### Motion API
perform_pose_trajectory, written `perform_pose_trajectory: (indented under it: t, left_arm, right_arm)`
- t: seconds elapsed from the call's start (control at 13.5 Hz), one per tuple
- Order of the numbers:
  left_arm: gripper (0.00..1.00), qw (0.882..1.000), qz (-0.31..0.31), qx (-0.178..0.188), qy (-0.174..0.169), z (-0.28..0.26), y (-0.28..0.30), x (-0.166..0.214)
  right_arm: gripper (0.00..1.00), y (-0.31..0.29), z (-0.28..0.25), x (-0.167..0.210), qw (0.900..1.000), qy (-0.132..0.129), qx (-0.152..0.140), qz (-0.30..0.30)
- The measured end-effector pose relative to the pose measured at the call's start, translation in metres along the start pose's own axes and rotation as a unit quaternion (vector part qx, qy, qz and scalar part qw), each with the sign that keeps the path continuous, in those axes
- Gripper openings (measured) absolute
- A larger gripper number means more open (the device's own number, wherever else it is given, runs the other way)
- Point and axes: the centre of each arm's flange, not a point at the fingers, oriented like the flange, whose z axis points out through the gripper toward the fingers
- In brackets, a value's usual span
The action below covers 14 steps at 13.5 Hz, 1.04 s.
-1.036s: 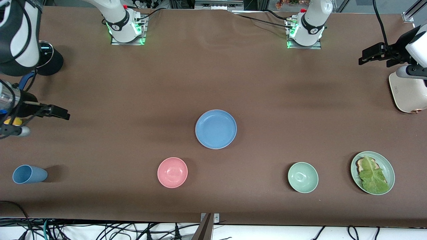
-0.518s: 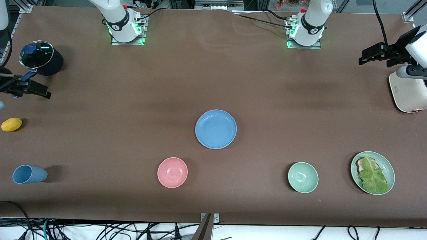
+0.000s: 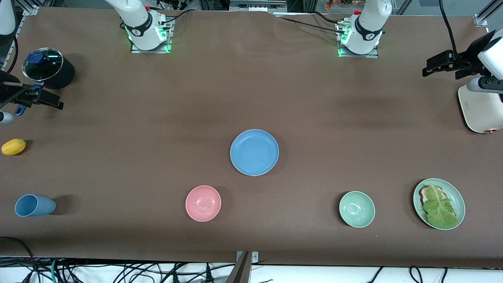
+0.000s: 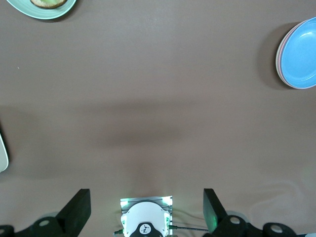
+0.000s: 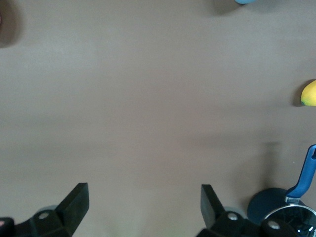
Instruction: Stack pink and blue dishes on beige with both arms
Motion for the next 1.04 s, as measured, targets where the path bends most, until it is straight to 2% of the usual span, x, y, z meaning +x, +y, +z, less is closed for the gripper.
perform_pose_trajectory:
  t: [1.04]
  left_arm:
    - [1.00, 1.000, 0.000, 0.000, 0.000, 0.0000, 0.0000, 0.0000]
  right_arm:
    - [1.00, 0.0006, 0.0011, 0.0011, 1.000, 0.003, 0.001, -0.001]
